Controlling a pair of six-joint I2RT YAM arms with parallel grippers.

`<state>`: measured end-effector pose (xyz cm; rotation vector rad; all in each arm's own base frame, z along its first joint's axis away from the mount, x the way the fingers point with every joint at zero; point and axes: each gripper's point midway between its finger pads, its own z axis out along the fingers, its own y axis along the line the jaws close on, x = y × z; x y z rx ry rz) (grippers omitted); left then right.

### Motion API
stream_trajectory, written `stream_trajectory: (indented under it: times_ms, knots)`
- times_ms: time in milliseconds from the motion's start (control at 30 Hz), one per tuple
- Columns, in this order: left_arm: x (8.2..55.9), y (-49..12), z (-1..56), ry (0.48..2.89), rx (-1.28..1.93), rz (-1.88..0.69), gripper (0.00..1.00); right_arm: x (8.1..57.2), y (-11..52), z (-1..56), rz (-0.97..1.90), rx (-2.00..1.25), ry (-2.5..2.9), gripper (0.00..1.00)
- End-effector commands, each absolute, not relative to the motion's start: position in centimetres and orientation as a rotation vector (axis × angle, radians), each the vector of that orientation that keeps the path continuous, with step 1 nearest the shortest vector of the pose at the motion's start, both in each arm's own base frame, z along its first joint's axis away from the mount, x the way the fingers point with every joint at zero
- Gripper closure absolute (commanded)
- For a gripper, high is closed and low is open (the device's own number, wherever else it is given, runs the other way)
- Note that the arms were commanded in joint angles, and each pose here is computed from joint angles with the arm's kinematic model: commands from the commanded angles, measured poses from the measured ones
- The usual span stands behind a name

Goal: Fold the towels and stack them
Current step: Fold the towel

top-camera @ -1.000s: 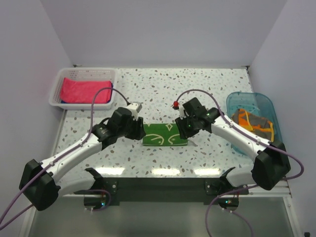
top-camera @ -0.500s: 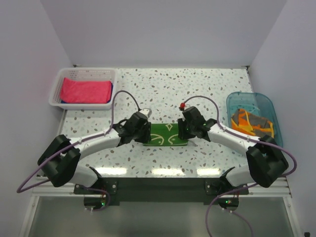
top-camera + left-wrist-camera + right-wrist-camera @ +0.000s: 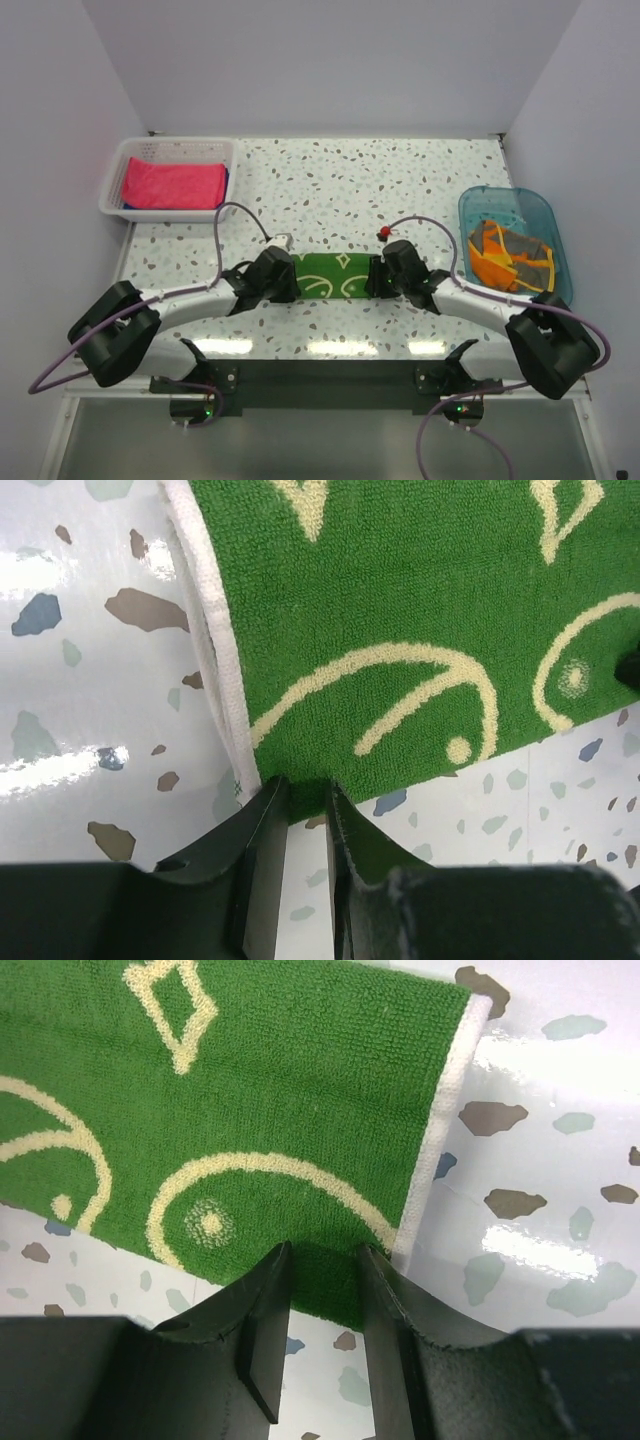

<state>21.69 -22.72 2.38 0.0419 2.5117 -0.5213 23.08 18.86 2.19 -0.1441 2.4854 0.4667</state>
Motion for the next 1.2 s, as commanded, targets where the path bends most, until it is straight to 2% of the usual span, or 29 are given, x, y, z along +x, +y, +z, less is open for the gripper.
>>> stream_trajectory:
  times_ms: [0,167,300,567,867,1067,1167]
  knots:
    - [20.6,-20.4,1.5,2.536,-0.025,-0.426,0.73,23.1,17.0,2.0,0.377,-0.111,2.460,0.62]
    - [20.1,-20.0,1.5,2.528,-0.044,-0.444,0.72,22.7,16.6,2.4,0.371,-0.130,2.446,0.62]
    - [20.3,-20.8,1.9,2.516,-0.025,-0.488,0.71,22.4,18.3,3.1,0.474,-0.204,2.445,0.62]
    - [19.8,-20.7,1.6,2.533,-0.026,-0.493,0.71,23.3,20.0,8.4,0.550,-0.285,2.374,0.64]
    - [19.5,-20.3,1.4,2.550,-0.056,-0.479,0.70,20.9,20.7,4.5,0.601,-0.361,2.545,0.67]
    - [19.2,-20.0,1.6,2.561,-0.103,-0.473,0.69,20.7,17.8,0.6,0.405,-0.224,2.669,0.75]
    - [19.1,-20.4,2.0,2.554,-0.129,-0.513,0.69,21.5,16.1,-0.1,0.313,-0.157,2.697,0.76]
